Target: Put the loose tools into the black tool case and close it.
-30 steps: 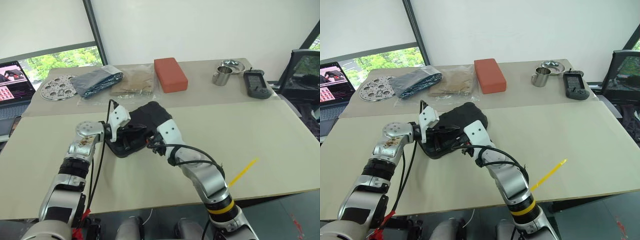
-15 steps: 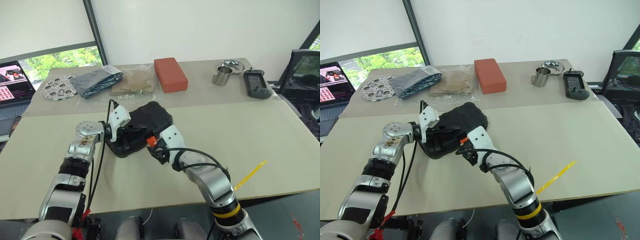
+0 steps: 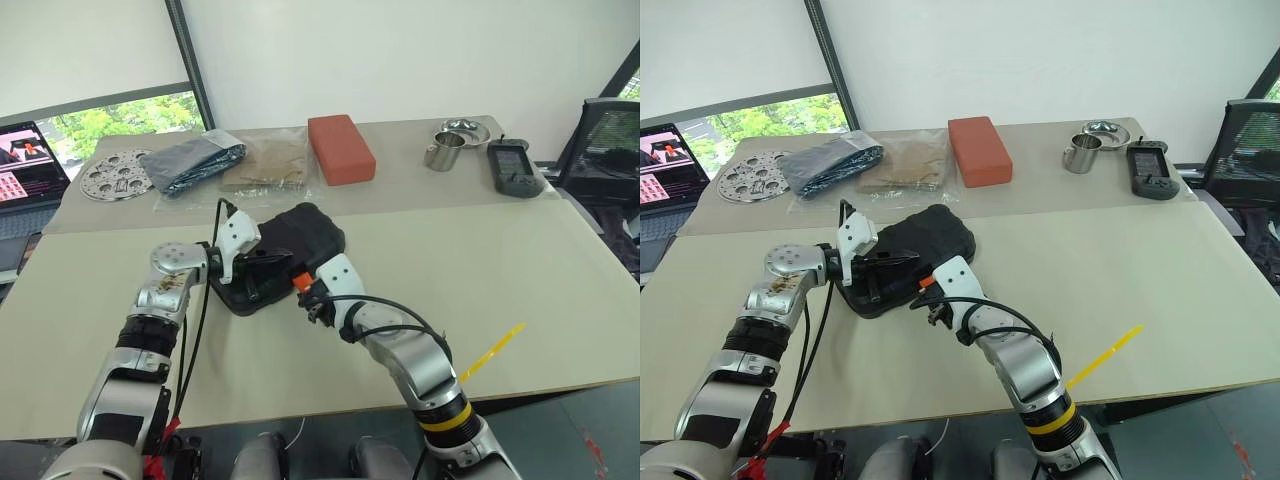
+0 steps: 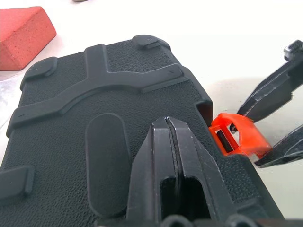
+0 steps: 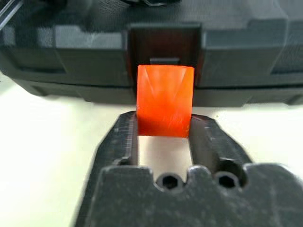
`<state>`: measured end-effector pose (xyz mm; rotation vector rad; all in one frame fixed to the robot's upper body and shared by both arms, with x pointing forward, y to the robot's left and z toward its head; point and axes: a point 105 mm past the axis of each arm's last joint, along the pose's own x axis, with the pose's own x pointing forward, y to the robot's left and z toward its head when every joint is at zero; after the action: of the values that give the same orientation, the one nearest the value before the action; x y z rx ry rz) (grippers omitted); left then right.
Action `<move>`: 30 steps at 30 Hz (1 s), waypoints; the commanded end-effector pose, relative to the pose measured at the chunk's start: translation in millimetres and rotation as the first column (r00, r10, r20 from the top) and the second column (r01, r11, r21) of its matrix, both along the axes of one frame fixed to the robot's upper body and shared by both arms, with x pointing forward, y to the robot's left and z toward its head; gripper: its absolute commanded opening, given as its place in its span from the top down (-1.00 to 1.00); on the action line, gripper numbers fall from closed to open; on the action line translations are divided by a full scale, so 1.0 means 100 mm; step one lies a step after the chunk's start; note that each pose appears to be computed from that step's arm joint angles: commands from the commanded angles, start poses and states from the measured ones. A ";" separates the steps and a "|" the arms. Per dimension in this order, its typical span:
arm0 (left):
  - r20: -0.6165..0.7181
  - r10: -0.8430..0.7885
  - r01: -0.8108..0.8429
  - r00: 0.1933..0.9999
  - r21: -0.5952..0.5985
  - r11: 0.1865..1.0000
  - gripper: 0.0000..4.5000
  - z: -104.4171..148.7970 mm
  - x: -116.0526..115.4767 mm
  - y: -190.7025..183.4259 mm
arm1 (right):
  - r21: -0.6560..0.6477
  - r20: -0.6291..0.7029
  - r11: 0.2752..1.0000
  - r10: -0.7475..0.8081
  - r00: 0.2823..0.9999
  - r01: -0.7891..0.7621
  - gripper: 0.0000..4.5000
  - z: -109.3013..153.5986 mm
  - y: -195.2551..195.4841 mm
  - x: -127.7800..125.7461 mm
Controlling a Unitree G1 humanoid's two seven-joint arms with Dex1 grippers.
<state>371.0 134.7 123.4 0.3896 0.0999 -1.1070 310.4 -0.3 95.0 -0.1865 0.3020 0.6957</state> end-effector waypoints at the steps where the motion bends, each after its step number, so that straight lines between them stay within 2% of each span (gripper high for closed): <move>1: -0.098 0.032 -0.026 0.995 0.060 0.998 1.00 -0.32 -0.05 0.07 | 0.034 0.099 0.999 0.009 0.995 -0.012 0.48 0.26 0.06 0.03; 6: -0.100 0.030 -0.024 0.995 0.060 0.998 1.00 -0.33 -0.06 0.06 | 0.046 0.131 0.999 -0.008 0.991 0.002 0.48 0.35 0.05 0.05; 18: -0.101 0.034 -0.027 0.994 0.063 0.998 1.00 -0.34 -0.06 0.08 | 0.033 0.112 0.999 0.010 0.994 -0.014 0.48 0.26 0.09 0.07; 20: -0.102 0.035 -0.028 0.994 0.065 0.998 1.00 -0.35 -0.06 0.08 | 0.032 0.098 0.999 0.029 0.995 -0.032 0.03 0.24 0.12 0.04; 22: -0.102 0.035 -0.028 0.994 0.065 0.997 1.00 -0.35 -0.06 0.09 | 0.034 0.098 0.999 0.026 0.995 -0.030 -0.12 0.23 0.11 0.04; 25: -0.104 0.036 -0.029 0.994 0.066 0.997 1.00 -0.35 -0.06 0.09 | 0.037 0.099 0.999 0.018 0.995 -0.022 -0.61 0.25 0.07 0.04; 30: -0.107 0.036 -0.029 0.994 0.066 0.997 1.00 -0.37 -0.07 0.09 | 0.036 0.104 0.999 0.014 0.994 -0.018 -0.61 0.32 -0.03 0.00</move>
<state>370.8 135.4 123.6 0.3998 0.0923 -1.1058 314.0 -4.1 107.9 -0.2079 0.2496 0.6912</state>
